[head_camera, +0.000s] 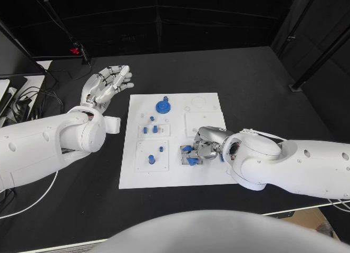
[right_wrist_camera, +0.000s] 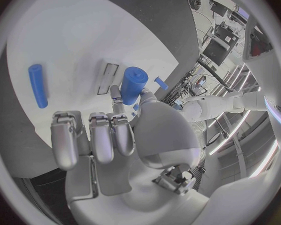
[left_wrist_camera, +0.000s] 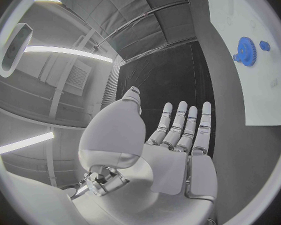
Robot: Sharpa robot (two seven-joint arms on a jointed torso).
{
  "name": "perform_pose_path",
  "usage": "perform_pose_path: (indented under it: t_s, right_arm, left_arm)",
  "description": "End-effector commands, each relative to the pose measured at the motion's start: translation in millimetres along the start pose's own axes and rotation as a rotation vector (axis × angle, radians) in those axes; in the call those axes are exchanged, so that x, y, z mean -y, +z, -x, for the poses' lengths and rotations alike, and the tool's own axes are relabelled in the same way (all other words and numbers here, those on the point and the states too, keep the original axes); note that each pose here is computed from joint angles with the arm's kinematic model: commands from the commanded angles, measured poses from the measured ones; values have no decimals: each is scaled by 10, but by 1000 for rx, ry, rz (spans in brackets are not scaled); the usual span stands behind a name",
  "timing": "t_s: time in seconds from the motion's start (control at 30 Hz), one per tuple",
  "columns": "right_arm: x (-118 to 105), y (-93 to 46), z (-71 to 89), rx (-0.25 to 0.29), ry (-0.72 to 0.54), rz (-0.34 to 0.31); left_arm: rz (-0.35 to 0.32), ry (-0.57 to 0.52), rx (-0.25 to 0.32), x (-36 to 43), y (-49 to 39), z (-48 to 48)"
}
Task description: Assemble the parts on the task board
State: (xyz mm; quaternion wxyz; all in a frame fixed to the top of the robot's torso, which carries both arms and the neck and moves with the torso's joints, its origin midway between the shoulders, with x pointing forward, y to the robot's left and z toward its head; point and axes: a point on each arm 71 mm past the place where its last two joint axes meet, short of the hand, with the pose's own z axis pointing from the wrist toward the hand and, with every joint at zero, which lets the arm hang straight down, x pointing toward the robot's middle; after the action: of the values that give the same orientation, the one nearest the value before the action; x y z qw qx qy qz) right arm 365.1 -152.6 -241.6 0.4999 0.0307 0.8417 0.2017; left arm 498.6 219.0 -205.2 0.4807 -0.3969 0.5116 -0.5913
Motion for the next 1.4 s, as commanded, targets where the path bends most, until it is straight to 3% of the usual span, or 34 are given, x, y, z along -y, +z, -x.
perform_pose_path:
  t_s: [0.03, 1.4]
  right_arm:
    - [-17, 8, 2, 1, -19, 8]
    - [-35, 46, 13, 23, -37, 18]
  left_arm:
    - [-142, -9, -9, 107, -1, -13]
    - [-137, -10, -11, 98, -6, -10]
